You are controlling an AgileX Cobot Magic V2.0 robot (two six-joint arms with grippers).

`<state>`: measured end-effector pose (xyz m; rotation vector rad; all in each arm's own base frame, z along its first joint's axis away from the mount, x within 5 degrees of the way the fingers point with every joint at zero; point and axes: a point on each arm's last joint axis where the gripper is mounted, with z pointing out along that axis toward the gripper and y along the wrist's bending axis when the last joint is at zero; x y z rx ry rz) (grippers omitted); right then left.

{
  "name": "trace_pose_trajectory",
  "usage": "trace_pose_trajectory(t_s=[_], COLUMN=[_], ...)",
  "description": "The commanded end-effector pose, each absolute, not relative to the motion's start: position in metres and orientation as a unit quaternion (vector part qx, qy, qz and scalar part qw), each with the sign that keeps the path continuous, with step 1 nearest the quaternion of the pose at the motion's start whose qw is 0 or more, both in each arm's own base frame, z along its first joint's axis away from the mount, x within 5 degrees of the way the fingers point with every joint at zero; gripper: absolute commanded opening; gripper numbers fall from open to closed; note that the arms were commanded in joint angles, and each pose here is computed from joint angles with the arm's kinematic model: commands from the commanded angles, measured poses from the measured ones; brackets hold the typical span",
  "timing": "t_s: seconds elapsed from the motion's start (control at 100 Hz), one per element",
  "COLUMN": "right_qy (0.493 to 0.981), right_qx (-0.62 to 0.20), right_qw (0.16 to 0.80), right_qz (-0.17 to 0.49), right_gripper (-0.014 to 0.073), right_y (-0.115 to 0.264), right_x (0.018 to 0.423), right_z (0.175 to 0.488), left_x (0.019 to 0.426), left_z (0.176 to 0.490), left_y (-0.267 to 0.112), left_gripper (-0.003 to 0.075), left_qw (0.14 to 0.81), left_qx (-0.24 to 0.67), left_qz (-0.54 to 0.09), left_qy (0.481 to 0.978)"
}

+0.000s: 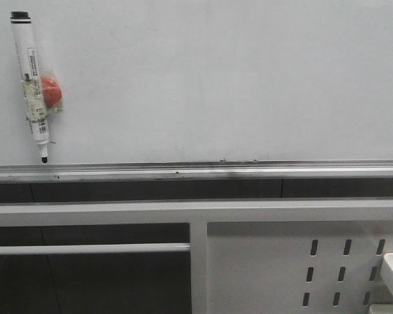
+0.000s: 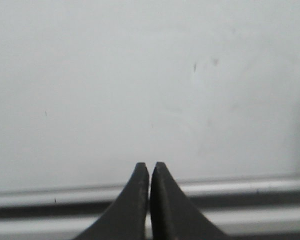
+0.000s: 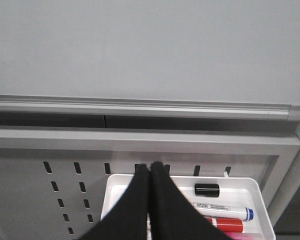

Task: Write number 1 on whiteboard

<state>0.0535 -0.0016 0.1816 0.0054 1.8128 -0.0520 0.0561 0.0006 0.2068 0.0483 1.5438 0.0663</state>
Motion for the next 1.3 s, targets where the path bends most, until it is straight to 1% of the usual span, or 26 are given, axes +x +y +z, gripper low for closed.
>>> trace_pose_trajectory(t_s=[0.0,0.07,0.13,0.2,0.27,0.39,0.44,0.49,0.52,0.61,0.65,0.69,0.75,0.79,0.82,0.89,0.94,1.0,1.05,1.09,1.14,1.19,1.29], right_qy=[0.778,0.778,0.777,0.76,0.715,0.634,0.608,0.589,0.58,0.56,0.558,0.563,0.592,0.613,0.614,0.611,0.616,0.64,0.653,0.67,0.677,0.669,0.64], right_qx=[0.006,0.006,0.006,0.007,0.009,0.013,0.014,0.014,0.015,0.018,0.025,0.046,0.079,0.082,0.081,0.08,0.079,0.077,0.075,0.074,0.073,0.073,0.074], right_qw=[0.628,0.628,0.629,0.65,0.699,0.773,0.793,0.807,0.813,0.828,0.829,0.825,0.801,0.784,0.783,0.786,0.782,0.763,0.752,0.736,0.729,0.737,0.762], right_qz=[-0.024,-0.024,-0.024,-0.026,-0.03,-0.036,-0.038,-0.039,-0.04,-0.038,-0.031,-0.005,0.041,0.049,0.05,0.051,0.052,0.054,0.056,0.057,0.059,0.06,0.059], right_gripper=[-0.0069,-0.0069,-0.0069,-0.0069,-0.0069,-0.0069,-0.0069,-0.0069,-0.0069,-0.0069,-0.0069,-0.0069,-0.0069,-0.0069,-0.0069,-0.0069,-0.0069,-0.0069,-0.0069,-0.0069,-0.0069,-0.0069,-0.0069], right_y=[-0.002,-0.002,-0.002,-0.002,-0.003,-0.004,-0.004,-0.004,-0.004,-0.004,-0.005,-0.005,-0.005,-0.004,-0.003,-0.003,-0.003,-0.002,-0.001,-0.001,0.0,-0.001,-0.002], right_x=[0.053,0.053,0.053,0.054,0.055,0.053,0.052,0.051,0.05,0.048,0.048,0.048,0.048,0.048,0.047,0.046,0.047,0.05,0.051,0.055,0.059,0.061,0.069], right_z=[0.18,0.18,0.18,0.185,0.197,0.217,0.223,0.227,0.229,0.233,0.234,0.235,0.238,0.24,0.246,0.26,0.271,0.284,0.303,0.313,0.33,0.348,0.371], left_x=[0.054,0.053,0.053,0.052,0.051,0.05,0.048,0.045,0.044,0.043,0.043,0.044,0.045,0.045,0.046,0.045,0.044,0.044,0.044,0.044,0.043,0.041,0.04], left_z=[0.214,0.217,0.218,0.221,0.225,0.228,0.233,0.238,0.24,0.242,0.241,0.242,0.244,0.249,0.253,0.27,0.288,0.305,0.32,0.333,0.346,0.355,0.363], left_y=[0.0,0.0,0.0,0.0,0.0,0.0,0.0,0.0,0.0,0.0,0.0,0.0,0.0,0.001,0.001,0.001,0.001,0.0,0.0,0.001,0.001,0.001,0.001], left_gripper=[-0.002,-0.002,-0.002,-0.002,-0.002,-0.002,-0.002,-0.002,-0.002,-0.002,-0.002,-0.002,-0.002,-0.002,-0.002,-0.002,-0.002,-0.002,-0.002,-0.002,-0.002,-0.002,-0.002], left_qw=[0.778,0.79,0.794,0.803,0.817,0.827,0.841,0.861,0.866,0.869,0.867,0.864,0.85,0.843,0.834,0.831,0.835,0.833,0.827,0.832,0.84,0.849,0.867], left_qx=[0.021,0.021,0.021,0.02,0.019,0.019,0.018,0.016,0.016,0.012,0.011,0.01,0.007,0.005,0.005,0.005,0.005,0.005,0.004,-0.003,-0.005,-0.005,-0.003], left_qz=[0.031,0.031,0.031,0.031,0.03,0.03,0.031,0.028,0.028,0.025,0.024,0.022,0.019,0.017,0.016,0.016,0.016,0.015,0.012,0.004,0.003,0.003,0.007], left_qy=[0.628,0.611,0.607,0.594,0.575,0.561,0.539,0.508,0.499,0.494,0.497,0.503,0.526,0.538,0.551,0.556,0.549,0.553,0.562,0.555,0.543,0.529,0.498])
